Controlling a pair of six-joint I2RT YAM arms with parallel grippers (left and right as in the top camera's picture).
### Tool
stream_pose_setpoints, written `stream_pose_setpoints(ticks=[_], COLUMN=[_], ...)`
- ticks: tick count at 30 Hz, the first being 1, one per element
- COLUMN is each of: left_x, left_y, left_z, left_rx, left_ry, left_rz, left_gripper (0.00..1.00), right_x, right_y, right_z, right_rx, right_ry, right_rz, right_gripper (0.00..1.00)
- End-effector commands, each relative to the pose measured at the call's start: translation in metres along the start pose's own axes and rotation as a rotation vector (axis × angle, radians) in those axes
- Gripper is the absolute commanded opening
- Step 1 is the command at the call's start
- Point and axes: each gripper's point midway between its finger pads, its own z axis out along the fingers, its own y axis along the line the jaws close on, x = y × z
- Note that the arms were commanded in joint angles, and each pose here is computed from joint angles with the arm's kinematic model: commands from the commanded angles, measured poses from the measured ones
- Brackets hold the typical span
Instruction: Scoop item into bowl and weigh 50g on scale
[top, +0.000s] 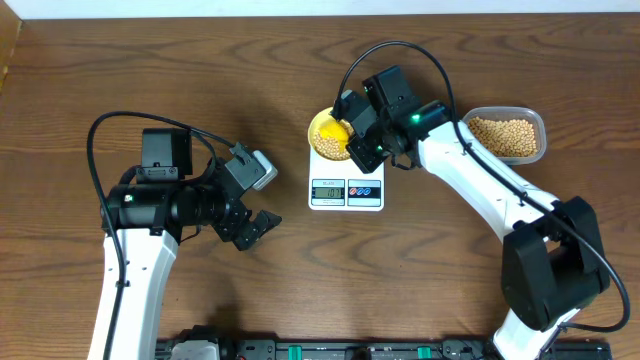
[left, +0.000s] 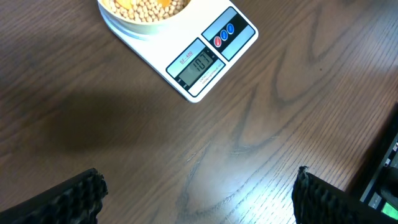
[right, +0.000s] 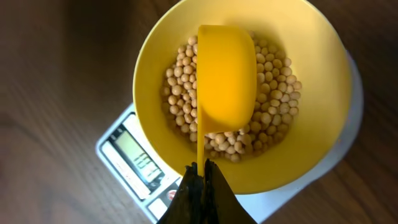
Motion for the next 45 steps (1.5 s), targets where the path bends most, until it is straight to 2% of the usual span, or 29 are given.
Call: stream_pose_setpoints(ticks=[1,6,18,45], left_x=[-0.008,-0.008,-0.008,-0.008], left_y=[0.001,0.001,0.001,0.001], left_z=[-0.005,-0.005,-0.005,-0.005], left_rx=[0.000,0.000,0.000,0.000], left_ry=[-0.022,-0.022,-0.022,-0.022], left_rz=[0.020,0.020,0.020,0.020], left_gripper=[0.98,0.98,0.98,0.98], right_x=[-0.005,-0.010,-0.015,0.001], right_y=[-0.001,0.002,-0.016,-0.047], right_z=[-0.002,-0.013,-0.041,-0.027], right_rx=[-0.057,-0.206,-0.382,-0.150], right_ry=[-0.023,-0.073,-0.168,-0.088], right_rz=[0.077,0.151,0.273,0.282], right_gripper=[0.01,0.01,0.01,0.01])
